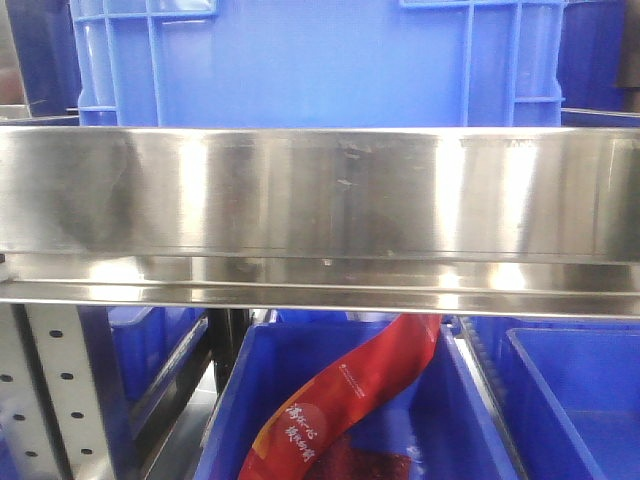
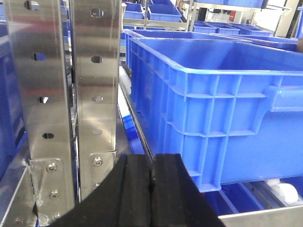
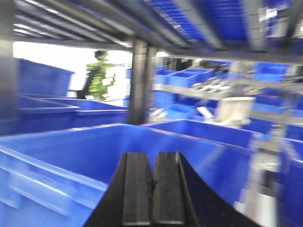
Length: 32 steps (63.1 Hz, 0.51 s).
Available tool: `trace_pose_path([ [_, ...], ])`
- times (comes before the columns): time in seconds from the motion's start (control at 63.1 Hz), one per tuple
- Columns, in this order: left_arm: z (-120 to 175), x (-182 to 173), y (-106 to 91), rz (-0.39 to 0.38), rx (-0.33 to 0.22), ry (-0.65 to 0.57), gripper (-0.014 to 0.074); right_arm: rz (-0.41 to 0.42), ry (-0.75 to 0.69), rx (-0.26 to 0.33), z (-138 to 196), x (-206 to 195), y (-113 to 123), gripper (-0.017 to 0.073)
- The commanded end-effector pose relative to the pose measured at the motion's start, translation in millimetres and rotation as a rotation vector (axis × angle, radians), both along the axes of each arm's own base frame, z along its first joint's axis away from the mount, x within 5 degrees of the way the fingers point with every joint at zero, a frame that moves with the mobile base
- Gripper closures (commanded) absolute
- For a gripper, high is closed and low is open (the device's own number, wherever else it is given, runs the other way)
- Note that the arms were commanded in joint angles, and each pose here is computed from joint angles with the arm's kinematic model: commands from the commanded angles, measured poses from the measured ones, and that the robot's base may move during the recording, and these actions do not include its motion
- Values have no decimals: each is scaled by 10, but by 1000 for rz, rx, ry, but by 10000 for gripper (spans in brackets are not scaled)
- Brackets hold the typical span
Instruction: Grab PVC pipe and place in blue bin
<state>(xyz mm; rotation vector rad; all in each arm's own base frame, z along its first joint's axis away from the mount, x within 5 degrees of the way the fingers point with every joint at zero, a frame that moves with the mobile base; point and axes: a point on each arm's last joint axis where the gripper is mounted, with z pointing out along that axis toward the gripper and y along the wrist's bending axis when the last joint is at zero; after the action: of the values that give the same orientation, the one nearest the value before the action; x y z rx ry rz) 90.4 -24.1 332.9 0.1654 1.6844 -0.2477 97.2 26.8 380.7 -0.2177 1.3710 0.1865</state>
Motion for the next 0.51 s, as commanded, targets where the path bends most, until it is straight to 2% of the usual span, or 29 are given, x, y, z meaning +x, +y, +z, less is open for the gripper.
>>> trace_pose_path([
  [0.0, 17, -9, 8, 6, -1, -17, 705, -80, -36, -9, -179, -93, -97, 728],
  [0.222, 17, -9, 8, 6, -1, -17, 705, -289, 40, -23, -822, -234, -281, 728],
  [0.317, 17, -9, 8, 6, -1, -17, 705, -325, 61, -20, -1044, -255, -308, 728],
  [0.492, 17, -9, 8, 6, -1, -17, 705, -329, 69, -6, -1359, -321, -310, 728],
])
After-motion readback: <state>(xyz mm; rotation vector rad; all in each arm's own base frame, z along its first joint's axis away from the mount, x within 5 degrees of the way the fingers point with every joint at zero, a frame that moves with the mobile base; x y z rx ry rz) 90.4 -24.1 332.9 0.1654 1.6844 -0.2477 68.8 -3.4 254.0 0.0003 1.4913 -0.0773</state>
